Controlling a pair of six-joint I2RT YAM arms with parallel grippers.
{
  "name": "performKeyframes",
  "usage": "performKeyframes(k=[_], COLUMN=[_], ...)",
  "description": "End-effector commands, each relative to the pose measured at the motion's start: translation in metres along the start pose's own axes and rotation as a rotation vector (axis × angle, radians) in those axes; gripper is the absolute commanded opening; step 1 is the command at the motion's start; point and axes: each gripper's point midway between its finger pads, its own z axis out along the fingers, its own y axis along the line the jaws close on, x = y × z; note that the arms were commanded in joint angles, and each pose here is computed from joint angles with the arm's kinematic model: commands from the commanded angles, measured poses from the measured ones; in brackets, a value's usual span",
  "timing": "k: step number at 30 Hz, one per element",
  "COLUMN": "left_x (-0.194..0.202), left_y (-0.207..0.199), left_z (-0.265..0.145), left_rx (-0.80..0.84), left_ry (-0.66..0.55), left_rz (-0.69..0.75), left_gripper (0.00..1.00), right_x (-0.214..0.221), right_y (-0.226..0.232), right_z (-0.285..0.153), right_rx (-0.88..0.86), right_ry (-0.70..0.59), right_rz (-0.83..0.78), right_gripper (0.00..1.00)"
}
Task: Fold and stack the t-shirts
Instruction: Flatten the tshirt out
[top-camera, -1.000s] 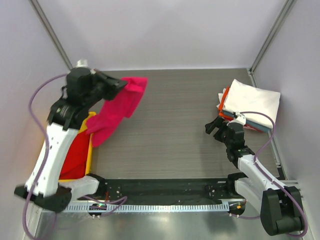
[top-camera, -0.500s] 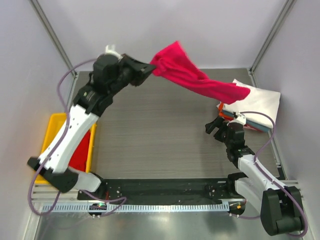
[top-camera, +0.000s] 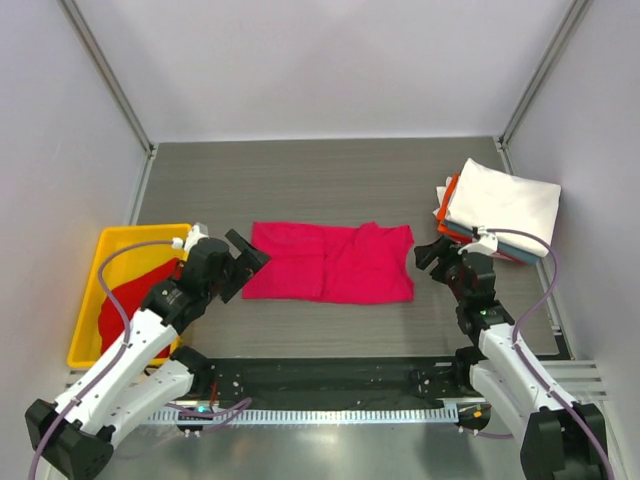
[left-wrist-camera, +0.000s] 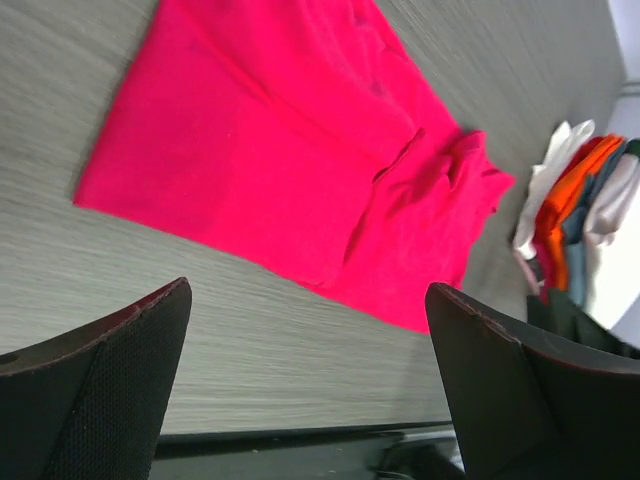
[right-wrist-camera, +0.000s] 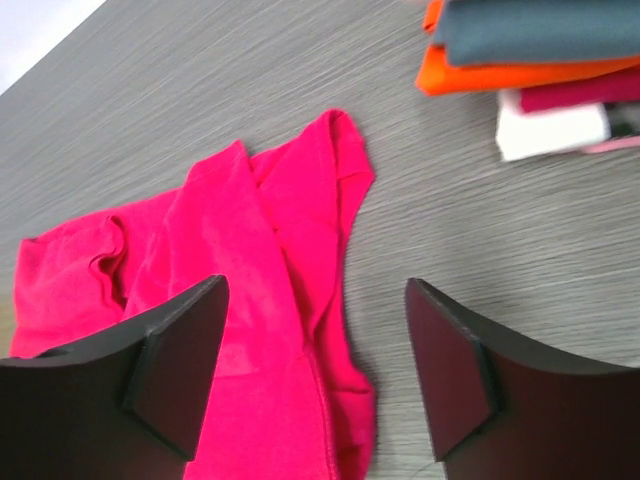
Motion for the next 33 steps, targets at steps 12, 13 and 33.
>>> performKeyframes(k=[12,13,33], left_x=[0.029,0.038,0.067], left_y=[-0.072,-0.067,-0.077], left_z=[0.059,0.076,0.156], left_rx=[-0.019,-0.062,-0.191], left_ry=[0.094,0.123,0.213], left_rz=[0.540,0.564,0.699], left_gripper=[0.88,0.85,0.66], right_x=[0.034,0.036,0.056], right_y=[0.056,0.054,0.075], right_z=[0.026,0.030,0.135], right_rx=[-0.151,-0.133,-0.067], right_ry=[0.368,0.376,0.528], right_rz=[-0.064,-0.072,-0.088], right_gripper=[0.50,0.50,0.47])
